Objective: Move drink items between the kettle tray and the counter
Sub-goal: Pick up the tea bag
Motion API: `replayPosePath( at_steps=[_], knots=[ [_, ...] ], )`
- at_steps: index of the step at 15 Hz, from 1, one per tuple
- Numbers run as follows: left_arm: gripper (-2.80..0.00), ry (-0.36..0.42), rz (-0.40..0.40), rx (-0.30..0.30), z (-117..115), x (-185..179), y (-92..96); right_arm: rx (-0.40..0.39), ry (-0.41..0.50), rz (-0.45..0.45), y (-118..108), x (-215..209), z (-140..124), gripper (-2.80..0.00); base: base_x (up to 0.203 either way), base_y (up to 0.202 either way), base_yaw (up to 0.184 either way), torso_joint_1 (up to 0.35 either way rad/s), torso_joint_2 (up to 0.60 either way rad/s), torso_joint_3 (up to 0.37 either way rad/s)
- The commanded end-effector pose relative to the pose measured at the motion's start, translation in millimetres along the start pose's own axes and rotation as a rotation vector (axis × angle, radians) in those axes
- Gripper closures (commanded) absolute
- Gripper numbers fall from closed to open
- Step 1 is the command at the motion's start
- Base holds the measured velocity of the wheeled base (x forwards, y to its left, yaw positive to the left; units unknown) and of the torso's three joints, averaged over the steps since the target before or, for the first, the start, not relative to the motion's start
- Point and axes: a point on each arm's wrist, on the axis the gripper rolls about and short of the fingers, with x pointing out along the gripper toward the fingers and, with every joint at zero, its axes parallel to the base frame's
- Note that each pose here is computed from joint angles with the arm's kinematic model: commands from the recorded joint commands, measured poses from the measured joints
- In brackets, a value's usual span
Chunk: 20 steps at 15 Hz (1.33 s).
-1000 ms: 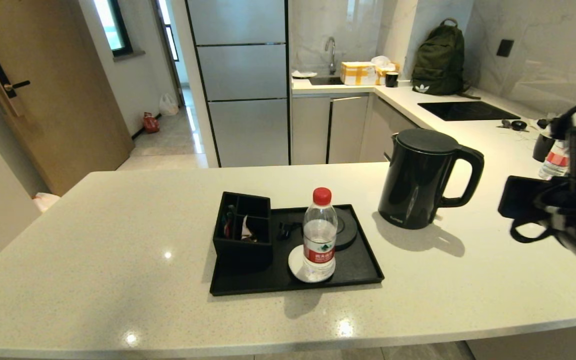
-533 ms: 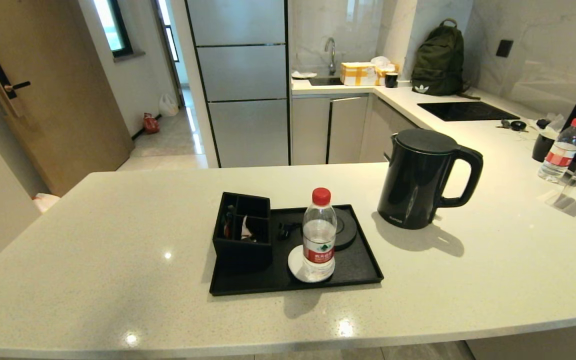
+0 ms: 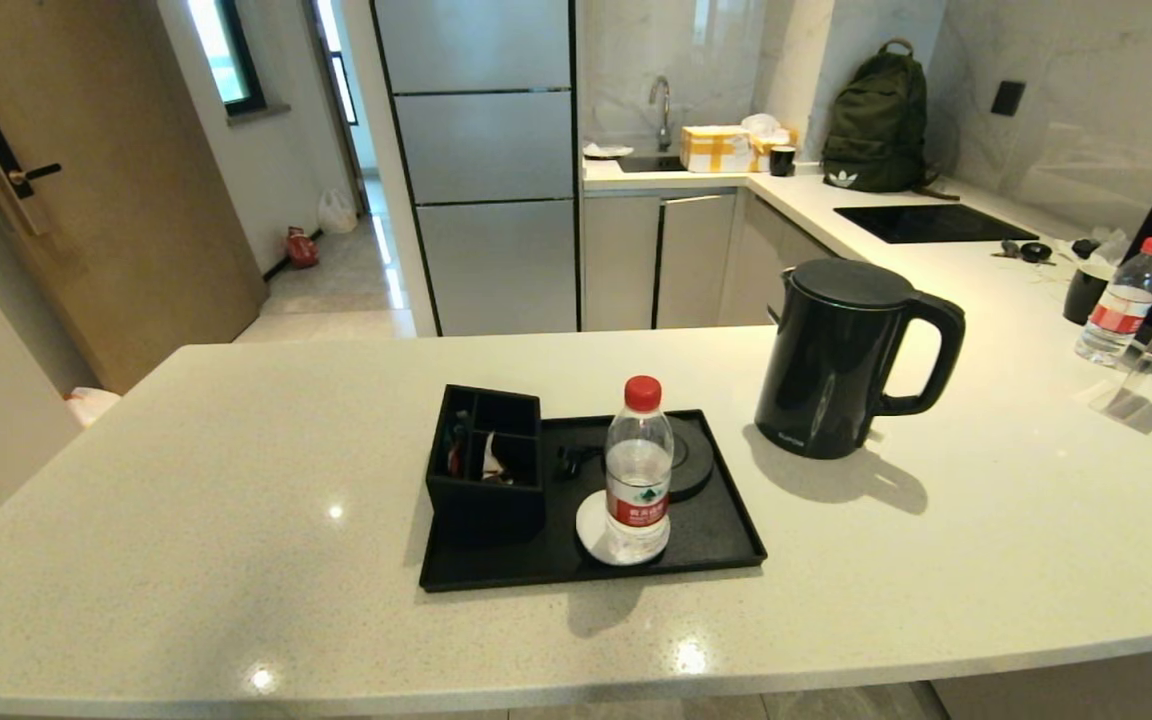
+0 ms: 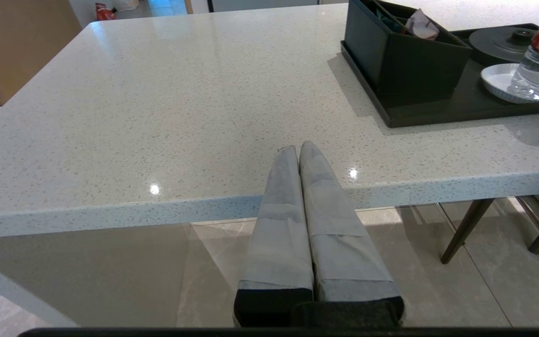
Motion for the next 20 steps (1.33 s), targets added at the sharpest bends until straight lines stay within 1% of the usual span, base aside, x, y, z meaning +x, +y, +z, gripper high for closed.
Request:
replayPosePath(
  at_steps=[1, 3, 4, 5, 7, 8, 9, 10, 11, 12, 13, 14, 15, 17, 18, 20],
  knots=[
    [0.00, 0.002, 0.000, 0.000, 0, 0, 0.0, 0.011, -0.009, -0.012, -13, -6, -23, 0.00, 0.000, 0.000, 0.000, 0.000, 0.00, 0.000],
    [0.00, 0.002, 0.000, 0.000, 0, 0, 0.0, 0.006, -0.018, -0.023, -24, -11, -43, 0.00, 0.000, 0.000, 0.000, 0.000, 0.00, 0.000],
    [0.00, 0.002, 0.000, 0.000, 0, 0, 0.0, 0.008, -0.026, -0.009, -31, -15, -55, 0.00, 0.000, 0.000, 0.000, 0.000, 0.00, 0.000],
    [0.00, 0.002, 0.000, 0.000, 0, 0, 0.0, 0.011, -0.038, 0.030, -36, -20, -66, 0.00, 0.000, 0.000, 0.000, 0.000, 0.00, 0.000],
    [0.00, 0.002, 0.000, 0.000, 0, 0, 0.0, -0.009, -0.075, 0.171, -44, -27, -88, 0.00, 0.000, 0.000, 0.000, 0.000, 0.00, 0.000],
    [0.00, 0.002, 0.000, 0.000, 0, 0, 0.0, -0.027, -0.077, 0.255, -41, -25, -98, 0.00, 0.000, 0.000, 0.000, 0.000, 0.00, 0.000],
    [0.00, 0.002, 0.000, 0.000, 0, 0, 0.0, -0.026, -0.097, 0.363, -33, -21, -104, 0.00, 0.000, 0.000, 0.000, 0.000, 0.00, 0.000],
    [0.00, 0.002, 0.000, 0.000, 0, 0, 0.0, -0.020, -0.127, 0.444, -28, -18, -106, 0.00, 0.000, 0.000, 0.000, 0.000, 0.00, 0.000],
    [0.00, 0.002, 0.000, 0.000, 0, 0, 0.0, -0.026, -0.138, 0.469, -27, -17, -107, 0.00, 0.000, 0.000, 0.000, 0.000, 0.00, 0.000],
    [0.00, 0.001, 0.000, 0.000, 0, 0, 0.0, -0.019, -0.180, 0.549, -22, -14, -110, 0.00, 0.000, 0.000, 0.000, 0.000, 0.00, 0.000],
    [0.00, 0.000, 0.000, 0.000, 0, 0, 0.0, -0.031, -0.215, 0.678, -16, -12, -115, 0.00, 0.000, 0.000, 0.000, 0.000, 0.00, 0.000],
    [0.00, 0.000, 0.000, 0.000, 0, 0, 0.0, -0.043, -0.254, 0.777, -12, -11, -119, 0.00, 0.000, 0.000, 0.000, 0.000, 0.00, 0.000],
    [0.00, 0.002, 0.000, 0.000, 0, 0, 0.0, -0.063, -0.269, 0.805, -11, -11, -120, 0.00, 0.000, 0.000, 0.000, 0.000, 0.00, 0.000],
    [0.00, 0.002, 0.000, 0.000, 0, 0, 0.0, -0.161, -0.161, 0.846, -10, -9, -133, 0.00, 0.000, 0.000, 0.000, 0.000, 0.00, 0.000],
    [0.00, 0.002, 0.000, 0.000, 0, 0, 0.0, -0.138, -0.147, 0.848, -10, -9, -134, 0.00, 0.000, 0.000, 0.000, 0.000, 0.00, 0.000],
    [0.00, 0.002, 0.000, 0.000, 0, 0, 0.0, -0.133, -0.148, 0.851, -10, -9, -133, 0.00, 0.000, 0.000, 0.000, 0.000, 0.00, 0.000]
  ],
)
